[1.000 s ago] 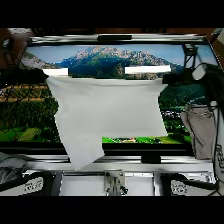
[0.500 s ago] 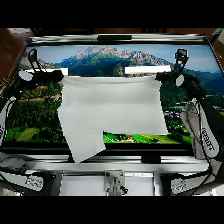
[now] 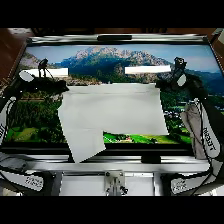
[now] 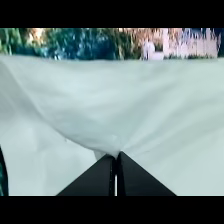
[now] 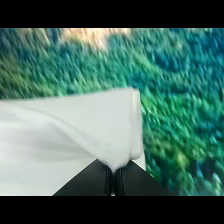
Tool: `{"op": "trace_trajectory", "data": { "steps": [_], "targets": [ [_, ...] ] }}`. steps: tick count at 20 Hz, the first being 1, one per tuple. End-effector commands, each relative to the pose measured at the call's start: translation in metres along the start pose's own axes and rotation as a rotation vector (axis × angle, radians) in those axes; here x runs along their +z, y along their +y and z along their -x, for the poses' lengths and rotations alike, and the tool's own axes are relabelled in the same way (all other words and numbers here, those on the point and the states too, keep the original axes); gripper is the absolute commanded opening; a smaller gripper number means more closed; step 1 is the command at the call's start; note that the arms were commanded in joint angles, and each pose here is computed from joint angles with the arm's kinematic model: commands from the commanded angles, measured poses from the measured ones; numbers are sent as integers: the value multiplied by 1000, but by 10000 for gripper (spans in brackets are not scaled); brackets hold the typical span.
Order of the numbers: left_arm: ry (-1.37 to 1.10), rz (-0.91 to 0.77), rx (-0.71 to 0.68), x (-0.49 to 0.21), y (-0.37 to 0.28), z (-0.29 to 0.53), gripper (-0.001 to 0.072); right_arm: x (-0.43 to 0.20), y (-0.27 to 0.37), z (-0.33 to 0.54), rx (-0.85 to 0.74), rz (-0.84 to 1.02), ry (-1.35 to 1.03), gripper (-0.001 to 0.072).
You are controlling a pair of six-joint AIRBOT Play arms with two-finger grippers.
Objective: Fold the shirts.
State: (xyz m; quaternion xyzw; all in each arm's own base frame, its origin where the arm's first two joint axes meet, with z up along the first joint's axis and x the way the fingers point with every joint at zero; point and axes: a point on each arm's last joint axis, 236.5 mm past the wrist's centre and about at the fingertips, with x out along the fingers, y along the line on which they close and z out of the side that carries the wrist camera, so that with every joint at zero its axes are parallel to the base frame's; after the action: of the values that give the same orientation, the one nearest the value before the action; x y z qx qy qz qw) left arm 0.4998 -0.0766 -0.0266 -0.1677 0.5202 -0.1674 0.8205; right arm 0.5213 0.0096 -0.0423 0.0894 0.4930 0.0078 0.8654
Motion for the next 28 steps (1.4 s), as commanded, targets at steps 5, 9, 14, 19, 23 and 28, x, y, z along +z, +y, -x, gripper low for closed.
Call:
{"op": "trace_trajectory", "data": {
  "steps": [5,9,14,19,23,28],
  "targets": [
    [275,21,57,-67,20,7,31,-58,-19,0,-54,17,244,70],
    [309,40,53,-77,23,3,32,-69,-20,-7,-57,-2,284,71],
    [327,62,56,-85,26,-2,32,-84,-20,-14,-51,-10,340,71],
    [316,92,60,-79,24,2,495,-71,-19,10,-46,24,316,463],
    [383,113,27,-69,11,53,590,-65,-45,73,-102,65,340,463],
    [540,148,-19,-142,-3,110,410,-114,-99,145,-126,-59,518,463]
  ]
}}
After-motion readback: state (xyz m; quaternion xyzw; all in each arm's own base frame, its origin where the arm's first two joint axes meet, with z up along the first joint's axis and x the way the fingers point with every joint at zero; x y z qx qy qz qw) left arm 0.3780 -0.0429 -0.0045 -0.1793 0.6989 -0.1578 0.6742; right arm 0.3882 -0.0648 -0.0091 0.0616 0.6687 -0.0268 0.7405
